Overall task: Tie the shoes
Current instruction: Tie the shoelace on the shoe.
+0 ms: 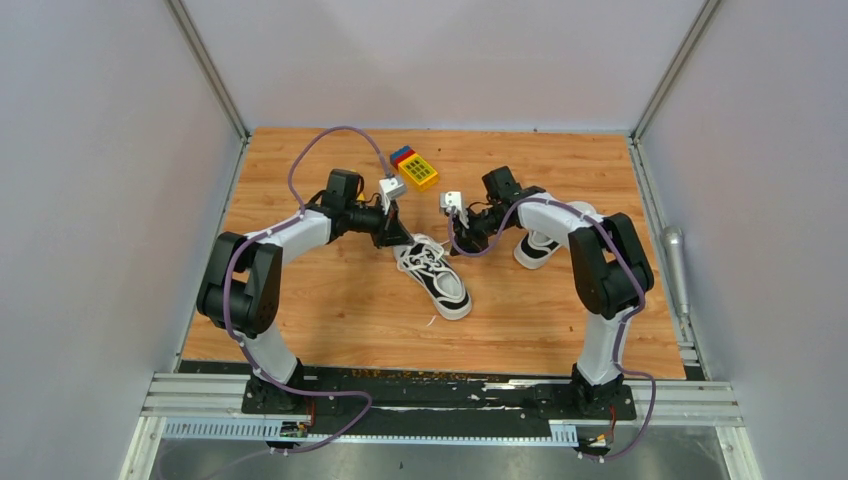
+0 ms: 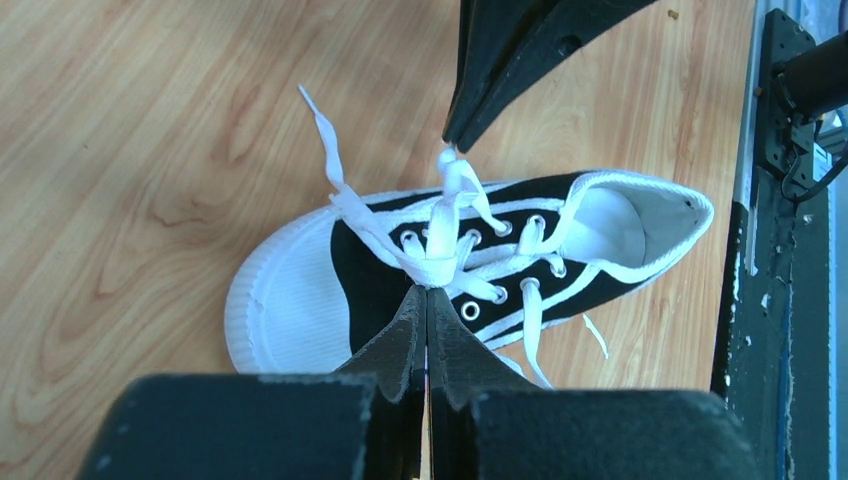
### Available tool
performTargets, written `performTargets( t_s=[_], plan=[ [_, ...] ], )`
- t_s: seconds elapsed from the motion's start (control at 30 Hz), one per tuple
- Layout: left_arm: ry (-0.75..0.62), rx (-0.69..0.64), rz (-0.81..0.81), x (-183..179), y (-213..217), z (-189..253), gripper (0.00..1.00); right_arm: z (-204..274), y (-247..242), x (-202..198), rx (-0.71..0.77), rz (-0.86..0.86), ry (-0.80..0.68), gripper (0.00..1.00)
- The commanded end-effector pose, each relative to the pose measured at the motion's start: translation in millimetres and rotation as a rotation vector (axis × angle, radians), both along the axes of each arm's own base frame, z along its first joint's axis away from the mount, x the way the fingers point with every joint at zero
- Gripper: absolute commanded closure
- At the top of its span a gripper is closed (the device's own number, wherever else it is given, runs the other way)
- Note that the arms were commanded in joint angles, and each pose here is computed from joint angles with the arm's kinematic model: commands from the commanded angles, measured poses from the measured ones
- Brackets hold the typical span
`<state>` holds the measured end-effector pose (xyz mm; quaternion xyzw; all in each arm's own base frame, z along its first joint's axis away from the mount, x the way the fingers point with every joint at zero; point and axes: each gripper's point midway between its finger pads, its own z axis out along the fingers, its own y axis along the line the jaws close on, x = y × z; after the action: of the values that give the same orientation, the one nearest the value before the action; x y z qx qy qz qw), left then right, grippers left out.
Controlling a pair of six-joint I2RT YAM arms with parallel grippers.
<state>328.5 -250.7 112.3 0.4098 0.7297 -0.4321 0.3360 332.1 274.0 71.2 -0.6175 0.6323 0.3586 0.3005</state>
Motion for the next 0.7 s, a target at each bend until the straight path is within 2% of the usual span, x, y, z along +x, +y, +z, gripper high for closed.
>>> performTargets(
  t_s=[0.0,0.13,0.2,0.23,0.3,0.5,0.57,0.6,0.63,0.67],
  plan=[
    [-0.015,0.016,-0.004,-9,6,0,1.00,-1,-21,9,-0.078,-0.060,-0.062,1.00],
    [-0.012,0.010,-0.016,-16,5,0,0.95,1,-39,14,-0.114,-0.104,-0.094,1.00],
    [-0.025,0.009,-0.033,-18,1,1,0.88,-2,-48,20,-0.156,-0.146,-0.111,1.00],
    [-0.029,0.011,-0.039,-19,0,1,0.81,-4,-51,23,-0.176,-0.171,-0.114,1.00],
    [-0.039,0.014,-0.044,-17,-4,2,0.74,-5,-57,29,-0.204,-0.210,-0.120,1.00],
    [-0.071,0.048,0.088,21,-4,22,0.58,-6,-66,22,-0.231,-0.216,-0.135,1.00],
    [-0.044,0.048,0.196,47,-8,38,0.55,-5,-66,20,-0.229,-0.219,-0.132,1.00],
    [-0.014,0.087,0.238,57,-10,27,0.55,-5,-65,20,-0.226,-0.222,-0.131,1.00],
    [0.010,0.104,0.256,64,-17,39,0.55,-4,-65,22,-0.227,-0.227,-0.131,1.00],
    [0.062,0.151,0.266,70,-21,19,0.55,-3,-64,23,-0.225,-0.232,-0.130,1.00]
  ],
)
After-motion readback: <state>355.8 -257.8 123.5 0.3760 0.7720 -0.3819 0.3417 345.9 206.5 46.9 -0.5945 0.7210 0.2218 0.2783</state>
